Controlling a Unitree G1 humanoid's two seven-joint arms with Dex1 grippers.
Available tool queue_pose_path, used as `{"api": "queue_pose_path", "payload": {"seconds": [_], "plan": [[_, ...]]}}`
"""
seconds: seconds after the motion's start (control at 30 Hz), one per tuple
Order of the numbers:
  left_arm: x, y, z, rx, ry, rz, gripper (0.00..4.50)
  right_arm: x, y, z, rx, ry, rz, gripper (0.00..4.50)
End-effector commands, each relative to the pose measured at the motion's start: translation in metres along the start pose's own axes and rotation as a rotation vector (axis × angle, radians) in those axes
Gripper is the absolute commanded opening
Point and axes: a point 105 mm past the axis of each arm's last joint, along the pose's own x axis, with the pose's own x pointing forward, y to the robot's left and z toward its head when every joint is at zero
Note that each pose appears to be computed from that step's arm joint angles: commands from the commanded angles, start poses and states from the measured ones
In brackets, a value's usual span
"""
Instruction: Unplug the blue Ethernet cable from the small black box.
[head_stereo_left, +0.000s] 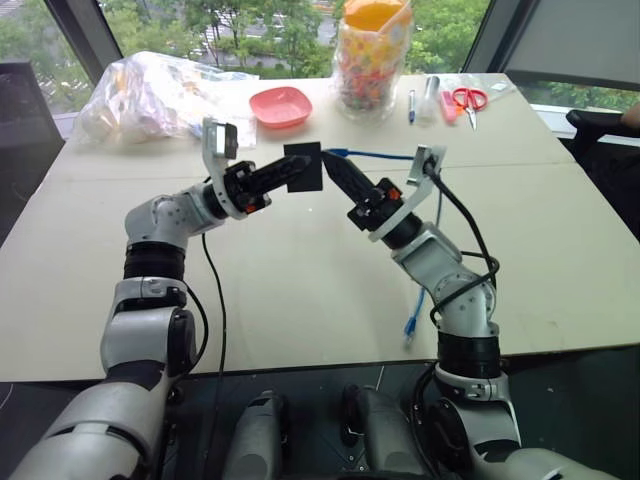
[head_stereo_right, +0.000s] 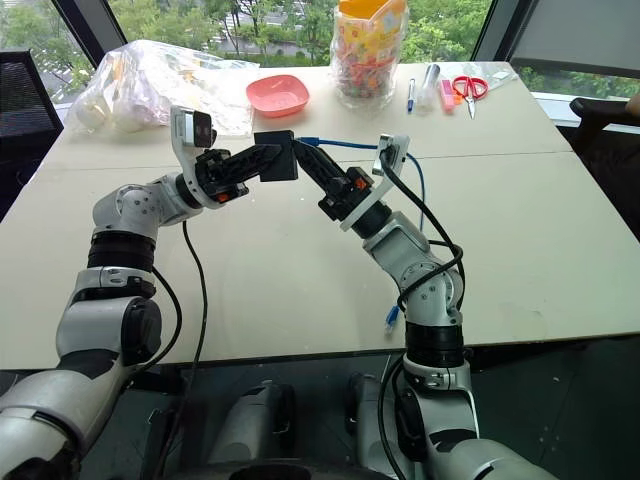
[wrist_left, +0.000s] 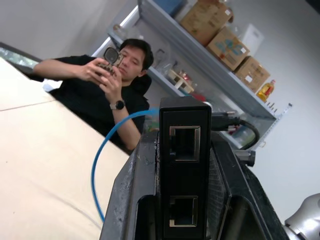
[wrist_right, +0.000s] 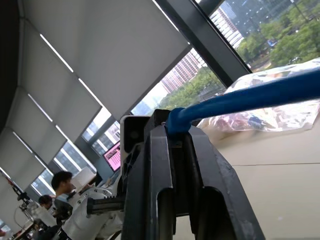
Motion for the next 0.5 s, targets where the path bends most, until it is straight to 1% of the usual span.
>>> {"api": "queue_pose_path", "payload": {"seconds": [0.03, 0.17, 0.27, 0.37, 0.43, 0.5], "plan": [[0.005, -0.011, 0.006, 0.039, -0.006, -0.055, 0.51, 0.004, 0.010, 0.009, -0.005, -0.041, 0.038, 0.04], [0.001, -0.008, 0.006, 0.048, -0.009, -0.023, 0.51, 0.002, 0.005, 0.014, -0.004, -0.068, 0.009, 0.04], [-0.014, -0.004, 0.020, 0.094, -0.051, 0.050, 0.51, -0.010, -0.016, 0.031, -0.050, -0.124, -0.094, 0.04], [-0.034, -0.005, 0.042, 0.141, -0.125, 0.114, 0.51, -0.024, -0.035, 0.049, -0.101, -0.154, -0.177, 0.04], [-0.038, -0.006, 0.046, 0.157, -0.139, 0.130, 0.51, -0.028, -0.041, 0.054, -0.120, -0.155, -0.204, 0.04], [-0.035, -0.004, 0.044, 0.168, -0.135, 0.145, 0.51, -0.029, -0.047, 0.056, -0.133, -0.147, -0.225, 0.04]]}}
